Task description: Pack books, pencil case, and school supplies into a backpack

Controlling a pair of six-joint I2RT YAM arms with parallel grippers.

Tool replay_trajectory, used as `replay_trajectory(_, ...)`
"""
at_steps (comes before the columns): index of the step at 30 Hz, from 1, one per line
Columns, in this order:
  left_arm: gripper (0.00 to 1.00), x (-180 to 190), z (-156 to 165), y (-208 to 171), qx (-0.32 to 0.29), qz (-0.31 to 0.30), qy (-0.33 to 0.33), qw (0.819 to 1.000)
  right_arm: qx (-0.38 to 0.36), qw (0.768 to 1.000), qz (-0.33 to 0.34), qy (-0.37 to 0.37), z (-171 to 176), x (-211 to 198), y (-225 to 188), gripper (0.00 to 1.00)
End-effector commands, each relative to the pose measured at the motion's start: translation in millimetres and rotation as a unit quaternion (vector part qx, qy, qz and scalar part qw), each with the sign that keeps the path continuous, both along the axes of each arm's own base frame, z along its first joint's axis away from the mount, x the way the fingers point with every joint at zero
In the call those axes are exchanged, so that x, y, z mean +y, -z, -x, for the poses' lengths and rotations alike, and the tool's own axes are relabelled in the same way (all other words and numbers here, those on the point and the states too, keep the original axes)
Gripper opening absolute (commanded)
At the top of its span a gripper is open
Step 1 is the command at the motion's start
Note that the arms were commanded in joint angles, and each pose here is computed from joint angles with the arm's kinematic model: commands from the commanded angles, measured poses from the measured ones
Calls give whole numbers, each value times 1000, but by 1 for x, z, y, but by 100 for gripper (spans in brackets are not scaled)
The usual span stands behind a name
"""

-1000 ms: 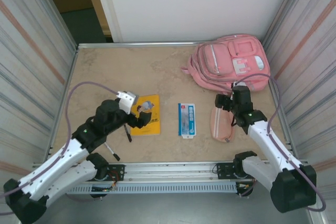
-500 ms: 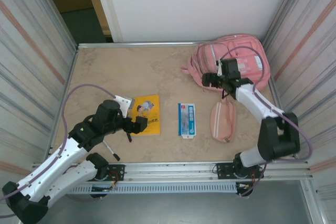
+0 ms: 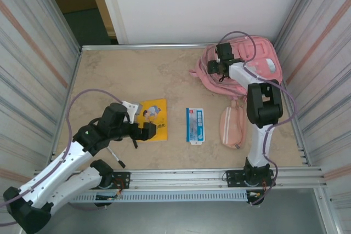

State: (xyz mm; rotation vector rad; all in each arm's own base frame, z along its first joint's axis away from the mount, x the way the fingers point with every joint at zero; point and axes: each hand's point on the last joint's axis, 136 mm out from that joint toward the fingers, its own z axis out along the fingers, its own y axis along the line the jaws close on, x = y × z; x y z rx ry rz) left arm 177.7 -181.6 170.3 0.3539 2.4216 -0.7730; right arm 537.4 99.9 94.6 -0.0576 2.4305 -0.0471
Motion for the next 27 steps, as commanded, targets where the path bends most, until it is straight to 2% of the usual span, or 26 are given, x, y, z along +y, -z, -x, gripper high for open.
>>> replay_trajectory(1, 99, -10, 4, -1, 23, 40, 2, 999, 26, 998, 51, -14, -1, 3, 18, 54)
replay_trajectory(3, 99, -12, 6, 0, 33, 45, 3, 998, 27, 998, 57, -26, -4, 6, 18, 32)
replay_trajectory(8, 99, -15, 5, 3, 41, 52, 3, 998, 11, 996, 62, -65, -3, 21, 1, 3)
replay_trajectory(9, 99, -15, 5, 4, 43, 50, 3, 998, 6, 995, 62, -74, -2, 25, -4, 0)
replay_trajectory(12, 99, -16, 1, -2, 38, 55, -3, 998, -3, 988, 63, -139, 5, 49, -16, 0)
replay_trajectory(16, 99, -19, -16, -34, 26, 93, -10, 995, -34, 974, 89, -204, 21, 77, -34, 0)
replay_trajectory(19, 99, -18, -37, -36, 42, 104, -39, 993, -54, 971, 59, -227, 30, 96, -57, 0)
replay_trajectory(21, 99, -23, -51, -36, 81, 141, -51, 985, -64, 967, 34, -246, 39, 109, -73, 0)
replay_trajectory(23, 99, -35, -61, -39, 114, 180, -33, 976, -80, 962, 16, -259, 46, 120, -92, 0)
replay_trajectory(27, 99, -47, -83, -35, 94, 169, -39, 980, -94, 956, -20, -276, 61, 134, -118, 0)
